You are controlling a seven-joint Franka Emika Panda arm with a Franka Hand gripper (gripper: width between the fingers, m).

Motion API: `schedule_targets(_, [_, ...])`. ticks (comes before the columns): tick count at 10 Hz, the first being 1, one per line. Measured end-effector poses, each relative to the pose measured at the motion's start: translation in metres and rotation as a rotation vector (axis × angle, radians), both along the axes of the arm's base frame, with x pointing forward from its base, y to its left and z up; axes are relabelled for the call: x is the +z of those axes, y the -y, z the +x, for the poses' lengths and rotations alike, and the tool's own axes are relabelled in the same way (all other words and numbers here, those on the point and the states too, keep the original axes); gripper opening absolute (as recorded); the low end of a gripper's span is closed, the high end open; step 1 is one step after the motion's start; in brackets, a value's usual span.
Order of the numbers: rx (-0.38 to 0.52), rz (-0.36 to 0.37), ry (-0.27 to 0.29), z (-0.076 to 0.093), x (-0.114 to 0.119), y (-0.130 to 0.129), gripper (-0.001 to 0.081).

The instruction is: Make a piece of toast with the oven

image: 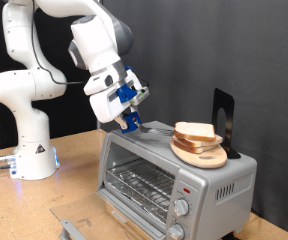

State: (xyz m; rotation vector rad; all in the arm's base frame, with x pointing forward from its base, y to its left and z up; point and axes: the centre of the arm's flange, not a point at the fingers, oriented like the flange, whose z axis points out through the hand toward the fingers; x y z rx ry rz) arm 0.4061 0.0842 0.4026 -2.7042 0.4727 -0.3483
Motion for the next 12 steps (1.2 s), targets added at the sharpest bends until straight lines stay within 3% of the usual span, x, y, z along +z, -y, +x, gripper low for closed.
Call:
schedule_targets(4, [-0.010,0.022,0.006,0.000,-0.001,-0.002,0.0368])
schedule_targets(12, [0.010,0.045,0.034,-0.004,0.018,0.019,0.0368])
